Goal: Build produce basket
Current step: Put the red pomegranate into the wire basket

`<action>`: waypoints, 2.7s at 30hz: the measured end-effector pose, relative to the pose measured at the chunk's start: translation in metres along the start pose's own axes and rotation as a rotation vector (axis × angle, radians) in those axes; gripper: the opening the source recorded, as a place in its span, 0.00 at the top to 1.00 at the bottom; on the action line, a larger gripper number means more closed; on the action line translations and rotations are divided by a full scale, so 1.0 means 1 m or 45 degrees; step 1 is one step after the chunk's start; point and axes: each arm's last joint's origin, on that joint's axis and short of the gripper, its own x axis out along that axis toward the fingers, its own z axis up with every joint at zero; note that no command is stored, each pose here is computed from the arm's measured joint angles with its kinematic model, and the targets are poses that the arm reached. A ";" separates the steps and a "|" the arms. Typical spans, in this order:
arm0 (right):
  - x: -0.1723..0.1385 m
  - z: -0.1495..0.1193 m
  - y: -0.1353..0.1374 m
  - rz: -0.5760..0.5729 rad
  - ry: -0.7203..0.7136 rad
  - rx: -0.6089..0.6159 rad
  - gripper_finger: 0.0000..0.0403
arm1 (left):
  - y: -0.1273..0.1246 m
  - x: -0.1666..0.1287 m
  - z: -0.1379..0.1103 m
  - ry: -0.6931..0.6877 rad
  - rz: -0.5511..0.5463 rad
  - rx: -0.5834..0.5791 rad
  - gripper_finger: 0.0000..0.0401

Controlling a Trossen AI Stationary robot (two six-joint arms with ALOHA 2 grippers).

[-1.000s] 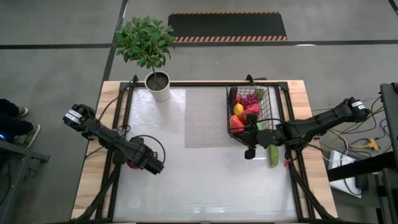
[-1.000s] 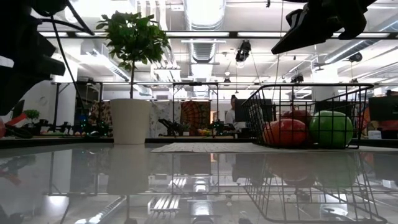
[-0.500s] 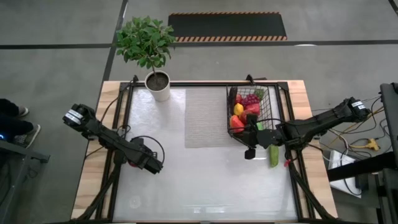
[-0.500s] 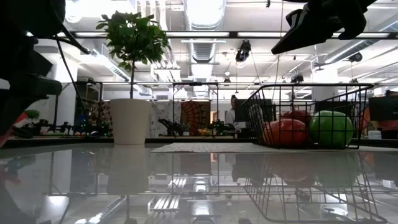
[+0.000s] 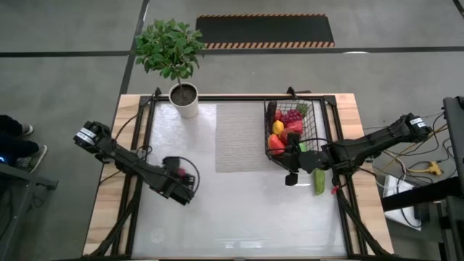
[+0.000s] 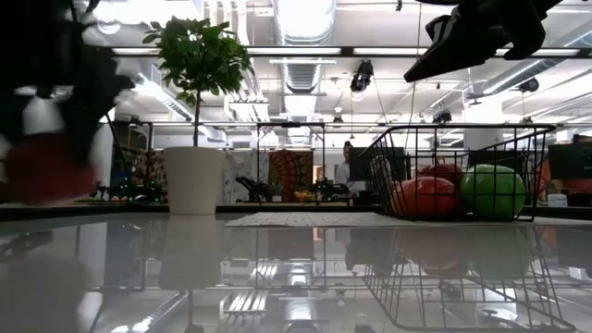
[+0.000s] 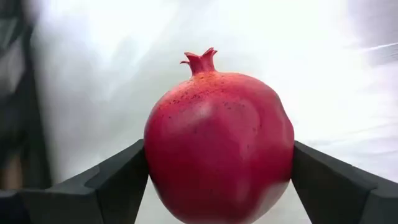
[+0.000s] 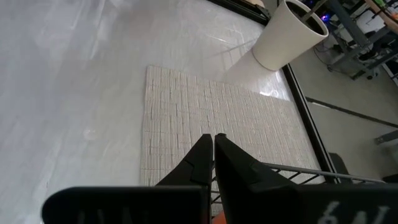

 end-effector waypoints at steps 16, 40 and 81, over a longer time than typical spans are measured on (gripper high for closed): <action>0.009 -0.004 0.010 0.157 -0.333 0.097 0.98 | -0.072 -0.063 0.014 -0.953 -0.636 0.902 0.19; 0.002 0.001 0.010 0.279 -0.849 0.357 0.50 | -0.088 -0.038 0.017 -1.584 -1.024 1.246 0.19; -0.019 0.060 0.009 0.333 -0.506 0.352 0.10 | -0.140 0.017 0.048 -1.840 -1.321 1.165 0.19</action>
